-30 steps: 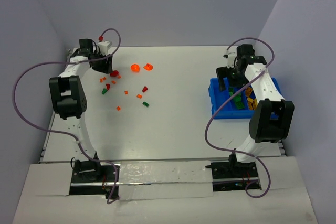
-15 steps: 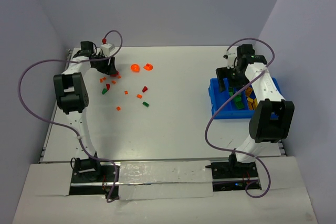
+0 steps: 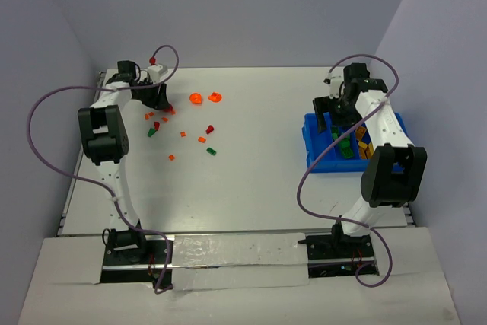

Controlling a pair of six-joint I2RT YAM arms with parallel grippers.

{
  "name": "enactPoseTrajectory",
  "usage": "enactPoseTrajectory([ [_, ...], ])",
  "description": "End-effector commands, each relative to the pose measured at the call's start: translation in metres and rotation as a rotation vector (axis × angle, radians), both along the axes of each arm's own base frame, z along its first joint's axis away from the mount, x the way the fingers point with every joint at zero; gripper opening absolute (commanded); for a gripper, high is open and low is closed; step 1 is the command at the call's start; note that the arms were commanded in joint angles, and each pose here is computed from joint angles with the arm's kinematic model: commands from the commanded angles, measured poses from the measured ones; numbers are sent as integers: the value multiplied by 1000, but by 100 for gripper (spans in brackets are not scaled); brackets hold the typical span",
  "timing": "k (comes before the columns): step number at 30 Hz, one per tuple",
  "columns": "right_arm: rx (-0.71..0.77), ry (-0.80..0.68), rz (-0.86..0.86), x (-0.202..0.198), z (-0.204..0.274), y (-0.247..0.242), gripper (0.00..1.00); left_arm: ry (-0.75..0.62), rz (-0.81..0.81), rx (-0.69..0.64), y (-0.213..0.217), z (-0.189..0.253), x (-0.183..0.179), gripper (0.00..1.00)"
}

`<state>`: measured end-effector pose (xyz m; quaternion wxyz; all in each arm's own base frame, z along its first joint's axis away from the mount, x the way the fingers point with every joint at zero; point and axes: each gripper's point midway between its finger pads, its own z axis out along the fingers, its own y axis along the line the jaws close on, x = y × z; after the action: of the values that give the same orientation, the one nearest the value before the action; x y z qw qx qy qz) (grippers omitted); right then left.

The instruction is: Sort the legos into containers by color

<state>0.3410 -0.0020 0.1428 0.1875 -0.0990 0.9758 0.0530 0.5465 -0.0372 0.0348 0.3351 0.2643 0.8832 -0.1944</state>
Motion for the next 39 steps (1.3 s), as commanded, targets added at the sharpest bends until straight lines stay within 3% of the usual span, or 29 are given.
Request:
enactPoseTrajectory([
  [1,22,-38,3,9,15,4,100,23,-34,-9,-3,5,-21,52],
  [7,23,-40,4,8,16,5,100,27,-30,-22,-4,10,-28,50],
  [13,24,-39,5,5,16,5,100,39,-21,-62,-8,20,-35,61],
  [17,26,-41,6,5,16,5,100,51,-20,-80,-11,28,-42,62],
  [26,30,-48,9,5,16,6,100,62,-53,-117,-20,39,-72,53],
  [31,34,-46,8,5,16,7,100,31,-66,-144,-25,51,-71,48],
  [33,34,-47,8,4,16,7,100,17,-46,-145,-24,56,-68,54],
  [37,36,-44,8,3,15,7,100,-68,17,-86,-13,65,-50,76],
  [39,36,-40,7,3,13,7,100,-71,20,-61,-10,62,-47,81],
])
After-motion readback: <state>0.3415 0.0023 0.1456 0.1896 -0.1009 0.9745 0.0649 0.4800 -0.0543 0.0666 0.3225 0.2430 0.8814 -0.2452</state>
